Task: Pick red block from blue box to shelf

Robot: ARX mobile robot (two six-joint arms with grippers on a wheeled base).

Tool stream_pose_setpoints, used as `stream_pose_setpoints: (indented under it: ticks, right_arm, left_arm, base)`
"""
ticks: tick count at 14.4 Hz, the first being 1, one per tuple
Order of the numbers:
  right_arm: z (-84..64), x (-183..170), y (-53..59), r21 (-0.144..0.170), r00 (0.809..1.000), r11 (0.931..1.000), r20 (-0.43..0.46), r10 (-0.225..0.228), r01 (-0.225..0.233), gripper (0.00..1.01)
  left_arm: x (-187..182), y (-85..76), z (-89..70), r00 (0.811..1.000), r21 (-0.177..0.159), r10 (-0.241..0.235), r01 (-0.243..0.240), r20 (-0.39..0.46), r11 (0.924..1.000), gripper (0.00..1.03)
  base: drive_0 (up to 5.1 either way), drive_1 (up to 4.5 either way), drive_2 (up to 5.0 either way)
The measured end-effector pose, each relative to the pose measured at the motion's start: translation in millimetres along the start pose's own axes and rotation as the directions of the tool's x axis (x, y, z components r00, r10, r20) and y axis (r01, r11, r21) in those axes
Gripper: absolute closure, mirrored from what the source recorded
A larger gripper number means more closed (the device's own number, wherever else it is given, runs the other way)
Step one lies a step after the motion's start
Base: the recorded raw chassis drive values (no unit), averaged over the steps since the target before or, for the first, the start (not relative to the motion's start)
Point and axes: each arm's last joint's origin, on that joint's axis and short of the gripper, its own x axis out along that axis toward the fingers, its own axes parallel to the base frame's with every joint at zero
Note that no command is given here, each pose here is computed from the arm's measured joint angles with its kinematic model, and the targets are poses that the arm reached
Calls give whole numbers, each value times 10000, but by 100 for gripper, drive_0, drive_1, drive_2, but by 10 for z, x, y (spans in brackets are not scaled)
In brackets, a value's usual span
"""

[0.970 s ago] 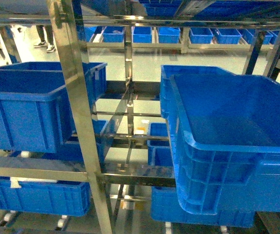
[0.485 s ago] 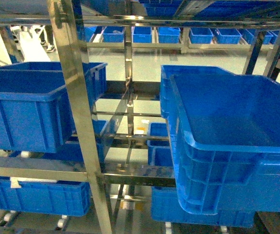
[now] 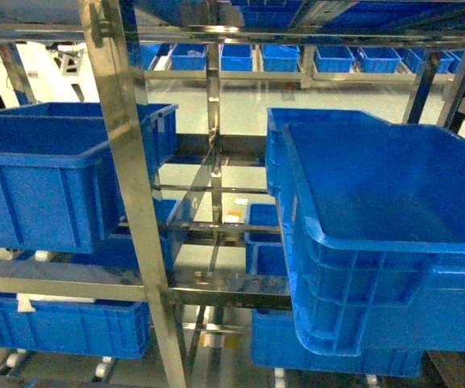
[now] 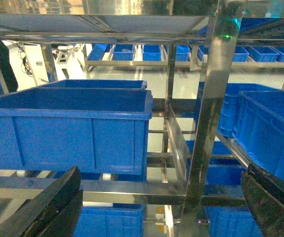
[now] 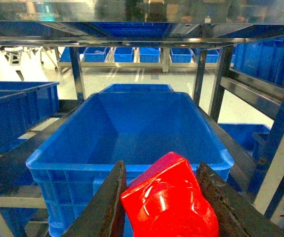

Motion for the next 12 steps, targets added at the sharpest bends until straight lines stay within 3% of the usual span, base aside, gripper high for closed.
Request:
stream_pose_setpoints:
  ticks: [12]
  right_arm:
    - [0, 0, 0, 0, 10000, 10000, 0, 0, 0, 66]
  left_arm:
    - [0, 0, 0, 10000, -4, 0, 0, 0, 10000, 5]
  base:
    - [0, 0, 0]
